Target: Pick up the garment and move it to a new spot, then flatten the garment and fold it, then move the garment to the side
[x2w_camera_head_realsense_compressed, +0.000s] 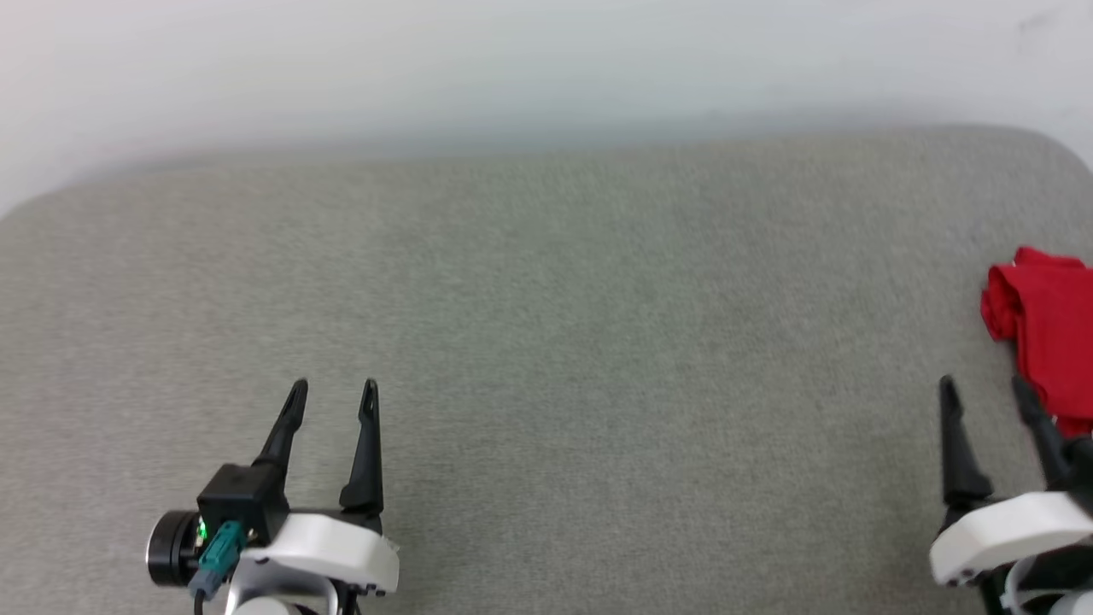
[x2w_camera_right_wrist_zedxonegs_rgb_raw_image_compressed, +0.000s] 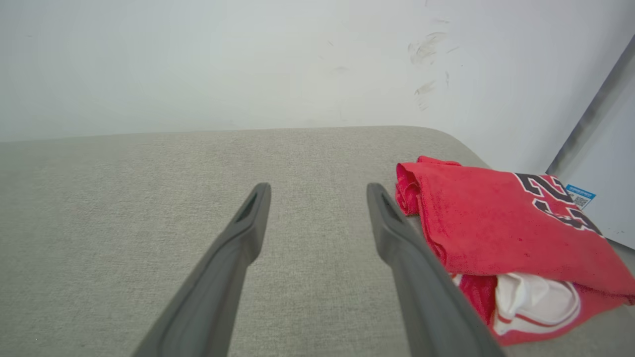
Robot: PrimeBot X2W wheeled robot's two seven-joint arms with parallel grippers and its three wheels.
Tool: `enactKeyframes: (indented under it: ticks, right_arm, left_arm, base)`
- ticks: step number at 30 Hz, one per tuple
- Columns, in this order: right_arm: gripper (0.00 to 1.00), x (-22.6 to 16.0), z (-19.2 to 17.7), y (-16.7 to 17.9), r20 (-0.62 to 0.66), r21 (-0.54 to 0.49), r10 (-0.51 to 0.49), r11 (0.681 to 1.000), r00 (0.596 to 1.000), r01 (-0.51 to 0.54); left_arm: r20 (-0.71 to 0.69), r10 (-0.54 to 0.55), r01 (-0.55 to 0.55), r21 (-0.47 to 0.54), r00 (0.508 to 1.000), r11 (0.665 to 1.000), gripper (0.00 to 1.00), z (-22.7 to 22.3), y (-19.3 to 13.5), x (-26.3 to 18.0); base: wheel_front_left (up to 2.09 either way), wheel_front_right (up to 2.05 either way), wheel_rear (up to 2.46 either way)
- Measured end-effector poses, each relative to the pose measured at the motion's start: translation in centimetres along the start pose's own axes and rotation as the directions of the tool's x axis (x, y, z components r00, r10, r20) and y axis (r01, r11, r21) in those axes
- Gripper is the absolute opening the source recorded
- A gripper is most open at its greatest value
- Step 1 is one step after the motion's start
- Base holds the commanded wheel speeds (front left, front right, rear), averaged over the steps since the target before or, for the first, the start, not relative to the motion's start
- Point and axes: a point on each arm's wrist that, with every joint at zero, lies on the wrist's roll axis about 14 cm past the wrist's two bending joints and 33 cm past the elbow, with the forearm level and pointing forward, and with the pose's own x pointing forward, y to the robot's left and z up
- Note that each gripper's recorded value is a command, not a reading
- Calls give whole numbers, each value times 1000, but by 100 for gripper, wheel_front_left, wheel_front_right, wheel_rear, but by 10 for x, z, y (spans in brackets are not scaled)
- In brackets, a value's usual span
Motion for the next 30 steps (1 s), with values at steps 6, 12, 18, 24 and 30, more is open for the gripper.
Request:
enactKeyframes:
  ticks: [6, 12, 18, 24, 30]
  right_arm:
    - [100, -21, 21, 43, 57, 40, 110, 993, 992, -113]
    - [100, -44, 42, 59, 110, 34, 165, 985, 980, -170]
    - [100, -62, 48, 64, 115, 43, 187, 980, 976, -193]
    - [100, -70, 46, 57, 103, 56, 174, 982, 979, -180]
    - [100, -71, 47, 54, 106, 59, 164, 984, 981, -171]
  left_arm:
    - [5, 63, -63, 14, 998, 998, 100, 7, 17, -30]
    - [22, 104, -105, 47, 994, 993, 100, 15, 33, -57]
    - [27, 122, -124, 67, 992, 990, 100, 17, 40, -73]
    - [20, 102, -103, 75, 995, 992, 100, 15, 35, -76]
    - [6, 87, -87, 76, 996, 993, 100, 11, 31, -77]
  base:
    - [0, 0, 0]
    - [0, 0, 0]
    - [0, 0, 0]
    - [0, 0, 0]
    - [0, 0, 0]
